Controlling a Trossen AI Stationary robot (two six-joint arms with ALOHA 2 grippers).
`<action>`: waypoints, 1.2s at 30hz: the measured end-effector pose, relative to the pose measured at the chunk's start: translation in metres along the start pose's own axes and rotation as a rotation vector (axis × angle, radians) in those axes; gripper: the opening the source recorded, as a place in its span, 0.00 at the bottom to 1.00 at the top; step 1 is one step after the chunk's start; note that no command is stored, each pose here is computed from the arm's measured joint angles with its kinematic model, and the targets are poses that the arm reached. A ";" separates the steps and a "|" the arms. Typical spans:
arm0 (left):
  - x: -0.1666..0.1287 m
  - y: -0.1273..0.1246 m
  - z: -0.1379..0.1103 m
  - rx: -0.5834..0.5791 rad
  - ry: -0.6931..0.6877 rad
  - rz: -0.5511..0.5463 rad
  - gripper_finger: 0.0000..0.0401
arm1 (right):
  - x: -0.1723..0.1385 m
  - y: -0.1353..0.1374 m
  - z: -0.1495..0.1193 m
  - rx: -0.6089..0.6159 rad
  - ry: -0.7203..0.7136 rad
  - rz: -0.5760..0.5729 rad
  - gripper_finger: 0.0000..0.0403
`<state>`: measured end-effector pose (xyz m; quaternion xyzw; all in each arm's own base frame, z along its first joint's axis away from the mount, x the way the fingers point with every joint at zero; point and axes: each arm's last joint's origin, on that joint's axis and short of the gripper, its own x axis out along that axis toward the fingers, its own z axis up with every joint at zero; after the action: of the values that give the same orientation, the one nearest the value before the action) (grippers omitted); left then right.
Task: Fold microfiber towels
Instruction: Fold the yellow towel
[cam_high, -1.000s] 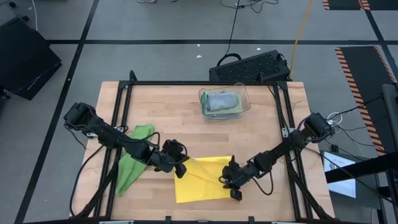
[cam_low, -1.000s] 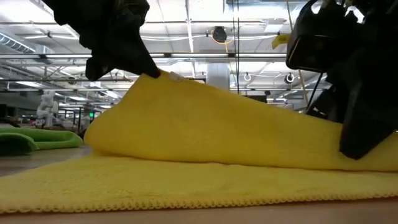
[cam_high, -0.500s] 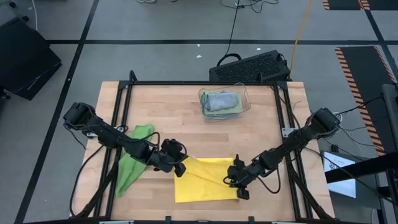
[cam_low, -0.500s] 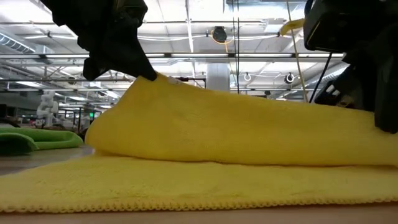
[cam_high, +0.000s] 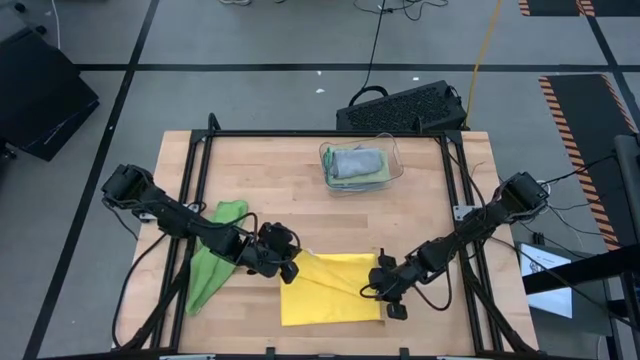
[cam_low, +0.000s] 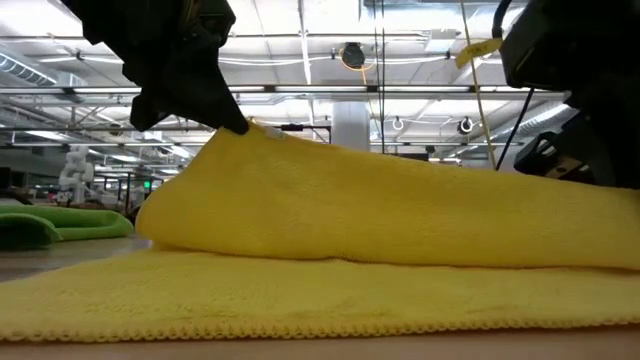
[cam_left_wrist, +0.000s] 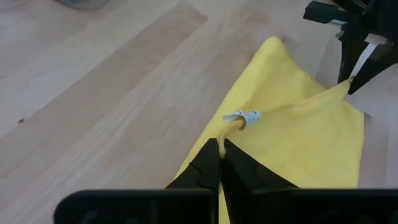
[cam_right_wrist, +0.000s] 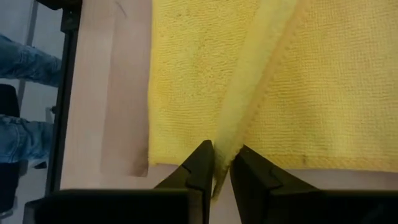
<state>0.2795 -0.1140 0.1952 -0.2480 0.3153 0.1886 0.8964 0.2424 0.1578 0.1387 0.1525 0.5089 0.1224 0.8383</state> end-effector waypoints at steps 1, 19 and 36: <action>0.000 0.000 0.000 -0.004 0.000 0.001 0.02 | 0.000 0.000 0.000 -0.002 0.002 -0.001 0.11; -0.001 -0.001 -0.001 -0.009 0.037 -0.027 0.01 | -0.007 -0.002 0.000 0.022 0.047 0.026 0.01; -0.042 -0.018 -0.021 0.093 0.164 -0.199 0.02 | -0.047 -0.004 0.013 0.072 0.009 0.140 0.00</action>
<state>0.2478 -0.1484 0.2146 -0.2507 0.3699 0.0632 0.8924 0.2331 0.1355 0.1808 0.2173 0.5051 0.1630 0.8192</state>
